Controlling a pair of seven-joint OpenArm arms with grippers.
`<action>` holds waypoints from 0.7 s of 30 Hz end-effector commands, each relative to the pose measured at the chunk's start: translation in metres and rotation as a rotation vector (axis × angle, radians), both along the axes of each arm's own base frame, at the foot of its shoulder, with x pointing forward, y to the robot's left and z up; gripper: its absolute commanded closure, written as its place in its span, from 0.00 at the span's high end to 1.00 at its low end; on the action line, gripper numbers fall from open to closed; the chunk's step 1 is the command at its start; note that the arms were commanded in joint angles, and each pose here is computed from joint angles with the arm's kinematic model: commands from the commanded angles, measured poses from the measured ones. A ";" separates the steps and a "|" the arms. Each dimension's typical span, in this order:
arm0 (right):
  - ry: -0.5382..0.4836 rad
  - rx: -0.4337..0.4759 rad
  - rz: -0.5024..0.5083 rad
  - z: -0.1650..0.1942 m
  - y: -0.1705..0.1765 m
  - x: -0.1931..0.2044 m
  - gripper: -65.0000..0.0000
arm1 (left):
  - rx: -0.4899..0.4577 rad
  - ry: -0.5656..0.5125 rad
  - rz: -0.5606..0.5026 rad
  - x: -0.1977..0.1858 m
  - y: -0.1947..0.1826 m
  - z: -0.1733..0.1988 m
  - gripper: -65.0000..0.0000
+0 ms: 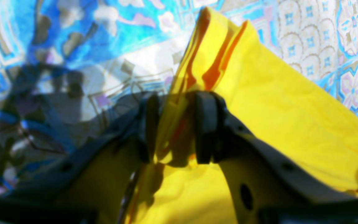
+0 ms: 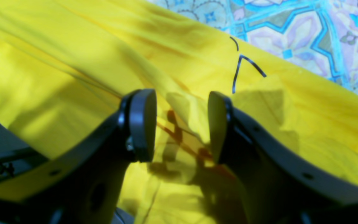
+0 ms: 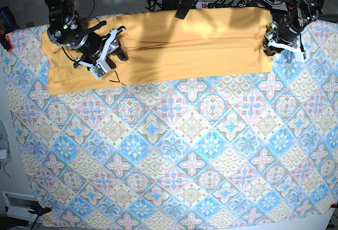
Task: Fold the T-shirt properly
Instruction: 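Move the right gripper inward onto the folded shirt's top layer, then release the shirt end with the left gripper and raise it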
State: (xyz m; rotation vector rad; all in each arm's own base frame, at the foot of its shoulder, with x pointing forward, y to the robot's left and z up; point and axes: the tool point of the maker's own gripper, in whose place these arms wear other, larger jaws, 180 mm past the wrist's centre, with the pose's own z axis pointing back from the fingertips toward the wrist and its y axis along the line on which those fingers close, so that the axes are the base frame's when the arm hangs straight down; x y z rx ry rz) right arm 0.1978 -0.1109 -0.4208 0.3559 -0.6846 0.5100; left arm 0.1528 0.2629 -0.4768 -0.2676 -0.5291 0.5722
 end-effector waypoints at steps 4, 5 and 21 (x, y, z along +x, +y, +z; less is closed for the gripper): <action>-0.035 0.019 0.004 0.009 0.001 0.006 0.41 | -0.058 0.101 -0.047 -0.021 -0.021 -0.014 0.28; -0.035 0.019 0.004 0.009 0.001 0.006 0.41 | -0.060 0.104 -0.048 -0.022 -0.021 -0.014 0.28; -0.037 0.019 0.004 0.009 0.001 0.007 0.41 | -0.071 0.119 -0.090 -0.022 -0.029 -0.006 0.16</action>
